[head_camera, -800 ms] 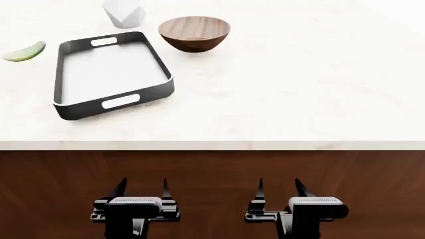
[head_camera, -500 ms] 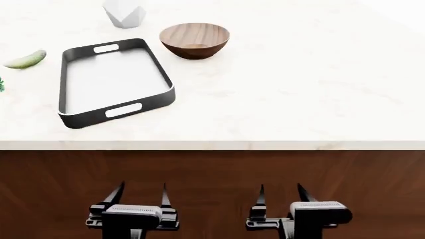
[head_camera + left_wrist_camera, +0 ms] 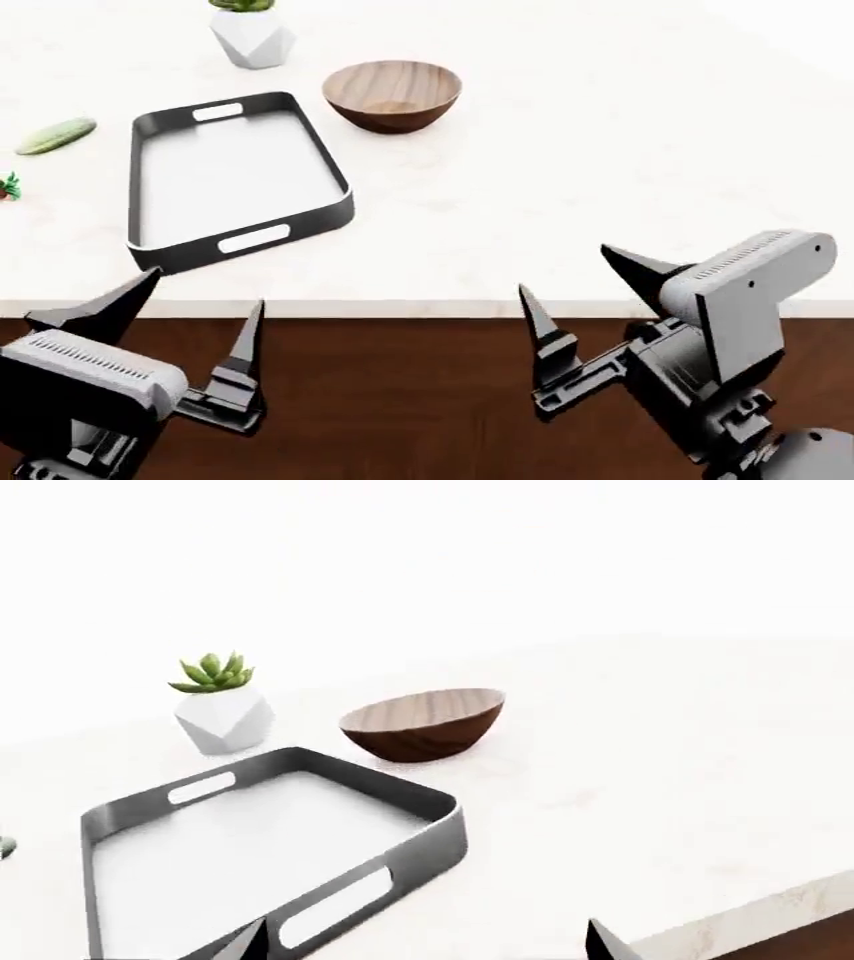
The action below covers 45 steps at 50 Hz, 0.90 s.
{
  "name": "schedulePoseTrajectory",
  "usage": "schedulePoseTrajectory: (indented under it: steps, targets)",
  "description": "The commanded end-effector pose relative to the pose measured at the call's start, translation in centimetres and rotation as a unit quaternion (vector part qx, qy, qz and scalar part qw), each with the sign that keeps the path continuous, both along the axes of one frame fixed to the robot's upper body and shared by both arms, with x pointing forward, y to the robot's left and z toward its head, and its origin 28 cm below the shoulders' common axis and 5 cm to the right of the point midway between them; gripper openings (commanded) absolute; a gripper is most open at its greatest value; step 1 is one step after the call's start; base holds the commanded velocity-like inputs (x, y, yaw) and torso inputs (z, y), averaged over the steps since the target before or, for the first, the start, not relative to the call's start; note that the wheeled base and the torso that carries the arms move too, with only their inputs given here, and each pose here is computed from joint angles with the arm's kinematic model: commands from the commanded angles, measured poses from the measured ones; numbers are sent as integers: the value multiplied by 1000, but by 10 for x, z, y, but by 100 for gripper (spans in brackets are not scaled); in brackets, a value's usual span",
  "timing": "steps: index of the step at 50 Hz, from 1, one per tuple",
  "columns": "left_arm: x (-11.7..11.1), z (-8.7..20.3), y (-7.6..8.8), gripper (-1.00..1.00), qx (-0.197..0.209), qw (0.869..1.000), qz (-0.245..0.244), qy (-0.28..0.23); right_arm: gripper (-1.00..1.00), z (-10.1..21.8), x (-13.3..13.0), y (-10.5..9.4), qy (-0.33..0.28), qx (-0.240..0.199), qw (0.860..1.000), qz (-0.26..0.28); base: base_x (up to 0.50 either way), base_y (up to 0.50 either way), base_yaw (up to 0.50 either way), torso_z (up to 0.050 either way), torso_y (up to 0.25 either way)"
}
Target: Place the two vegetables and bowl onto the tray for setting up a vegetable dip station.
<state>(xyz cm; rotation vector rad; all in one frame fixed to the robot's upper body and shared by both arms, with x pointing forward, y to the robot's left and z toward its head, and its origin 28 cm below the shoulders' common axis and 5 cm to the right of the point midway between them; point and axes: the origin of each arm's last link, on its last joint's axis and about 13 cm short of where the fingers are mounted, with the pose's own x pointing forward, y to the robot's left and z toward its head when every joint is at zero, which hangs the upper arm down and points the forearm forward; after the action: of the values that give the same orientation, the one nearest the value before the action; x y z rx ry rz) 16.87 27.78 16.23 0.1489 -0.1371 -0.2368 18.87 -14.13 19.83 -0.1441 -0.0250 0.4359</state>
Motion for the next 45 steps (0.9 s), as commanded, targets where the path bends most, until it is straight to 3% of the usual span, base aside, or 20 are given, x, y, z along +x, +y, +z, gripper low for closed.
schedulePoseTrajectory:
  steps: [1, 7, 10, 14, 21, 31, 40, 45]
  targets:
    - [-2, 92, 21, 100, 109, 991, -72, -22, 100, 99, -10, -18, -14, -111, 983, 146, 0, 0, 0, 50, 82]
    - [37, 149, 41, 100, 139, 986, -82, -47, 100, 159, 33, -26, -42, -108, 983, 140, 0, 0, 0, 50, 82]
    - [57, 174, 47, 100, 166, 982, -83, -43, 100, 181, 52, -29, -57, -153, 977, 138, 0, 0, 0, 50, 81]
    - [75, 201, 55, 100, 187, 979, -72, -34, 100, 202, 73, -30, -49, -181, 972, 142, 60, 113, 0, 50, 81]
    - [98, 238, 68, 100, 207, 977, -34, -37, 100, 241, 88, -21, -100, -236, 955, 149, 379, 311, 0, 50, 82]
    - [105, 257, 69, 100, 230, 971, -21, -58, 100, 246, 95, -14, -168, -334, 914, 157, 334, 410, 0, 50, 83]
    - [109, 261, 71, 100, 261, 964, -7, -56, 100, 247, 102, -10, -163, -362, 902, 170, 283, 462, 0, 50, 84]
    - [114, 260, 74, 100, 257, 966, 1, -42, 100, 251, 107, -10, -161, -359, 904, 166, 312, 445, 0, 50, 85]
